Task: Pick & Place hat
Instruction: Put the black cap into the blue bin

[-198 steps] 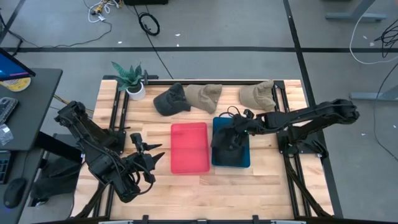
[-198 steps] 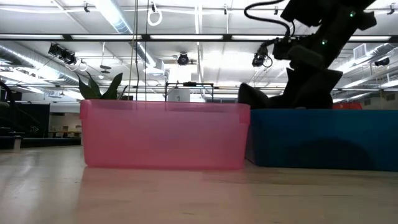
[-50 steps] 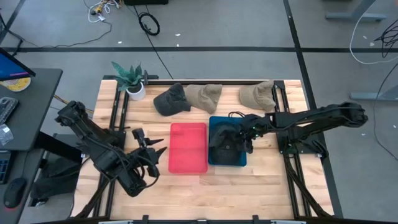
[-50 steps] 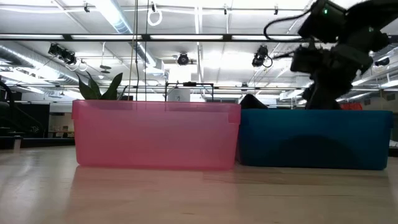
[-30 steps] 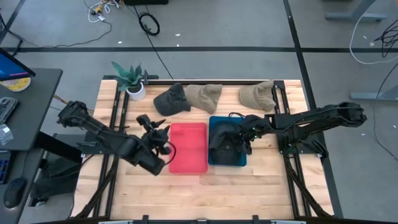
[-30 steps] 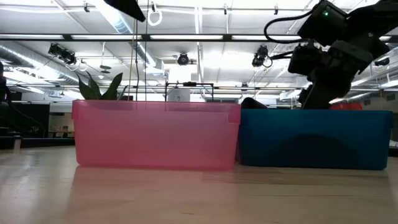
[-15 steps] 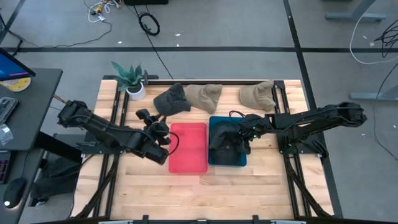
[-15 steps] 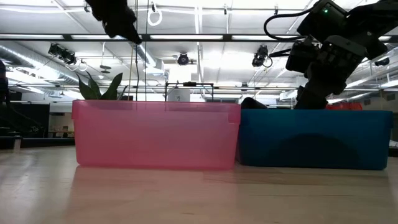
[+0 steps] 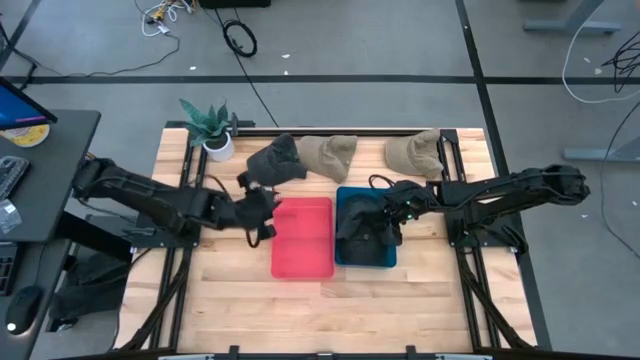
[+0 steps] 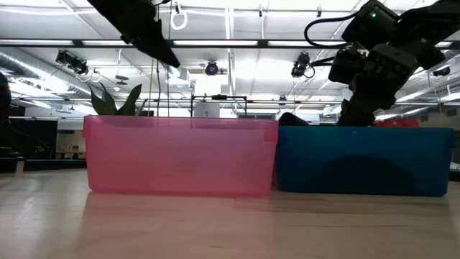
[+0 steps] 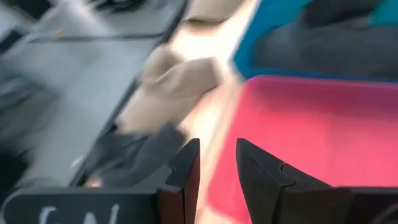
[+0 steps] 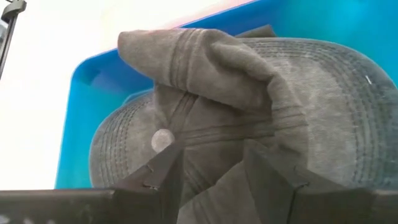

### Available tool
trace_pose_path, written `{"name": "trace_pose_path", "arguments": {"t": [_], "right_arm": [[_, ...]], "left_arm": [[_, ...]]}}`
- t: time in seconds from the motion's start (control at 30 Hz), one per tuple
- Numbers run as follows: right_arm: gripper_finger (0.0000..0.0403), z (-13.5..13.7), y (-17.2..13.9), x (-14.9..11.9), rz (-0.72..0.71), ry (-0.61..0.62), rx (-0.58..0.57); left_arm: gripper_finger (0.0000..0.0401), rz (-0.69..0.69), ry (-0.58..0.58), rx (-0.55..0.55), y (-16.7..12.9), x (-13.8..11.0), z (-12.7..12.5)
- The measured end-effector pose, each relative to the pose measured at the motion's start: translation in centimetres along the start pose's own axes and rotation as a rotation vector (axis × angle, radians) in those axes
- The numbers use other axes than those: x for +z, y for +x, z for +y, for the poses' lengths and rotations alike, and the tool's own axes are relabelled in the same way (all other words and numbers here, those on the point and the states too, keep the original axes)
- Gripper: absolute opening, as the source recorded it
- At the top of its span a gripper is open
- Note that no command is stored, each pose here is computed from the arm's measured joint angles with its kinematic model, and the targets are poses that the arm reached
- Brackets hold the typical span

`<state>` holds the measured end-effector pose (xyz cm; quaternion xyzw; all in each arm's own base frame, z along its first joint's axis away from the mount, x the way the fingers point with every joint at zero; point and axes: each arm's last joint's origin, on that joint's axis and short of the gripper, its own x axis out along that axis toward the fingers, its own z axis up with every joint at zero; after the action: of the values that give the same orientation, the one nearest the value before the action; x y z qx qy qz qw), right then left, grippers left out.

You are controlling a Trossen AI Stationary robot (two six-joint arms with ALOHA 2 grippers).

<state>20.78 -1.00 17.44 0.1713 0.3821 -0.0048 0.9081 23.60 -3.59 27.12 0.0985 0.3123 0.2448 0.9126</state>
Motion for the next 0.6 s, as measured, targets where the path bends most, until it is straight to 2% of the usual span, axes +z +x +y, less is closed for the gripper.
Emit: {"name": "trace_pose_path", "arguments": {"t": [0.1, 0.27, 0.33, 0.43, 0.6], "right_arm": [[0.0167, -0.1, 0.0, 0.0, -0.003, -0.01, -0.004], [0.0167, -0.5, -0.1, 0.2, -0.009, -0.01, -0.016], [0.0167, -0.6, -0.1, 0.2, -0.012, -0.004, -0.022], [0.0167, -0.9, -0.2, 0.3, -0.015, 0.005, -0.03], [0.0167, -1.0, -0.2, 0.3, -0.017, 0.013, -0.033]], "left_arm": [[0.0108, -0.002, 0.036, -0.075, 0.4, 0.2, 1.6], [0.0108, 0.144, 0.078, 0.053, 1.4, 0.1, 5.8], [0.0111, 0.196, 0.121, 0.064, 2.0, -0.1, 7.3], [0.0129, 0.203, 0.188, -0.019, 2.8, -0.2, 9.1], [0.019, 0.193, 0.346, -0.136, 3.6, -0.7, 11.0]]}}
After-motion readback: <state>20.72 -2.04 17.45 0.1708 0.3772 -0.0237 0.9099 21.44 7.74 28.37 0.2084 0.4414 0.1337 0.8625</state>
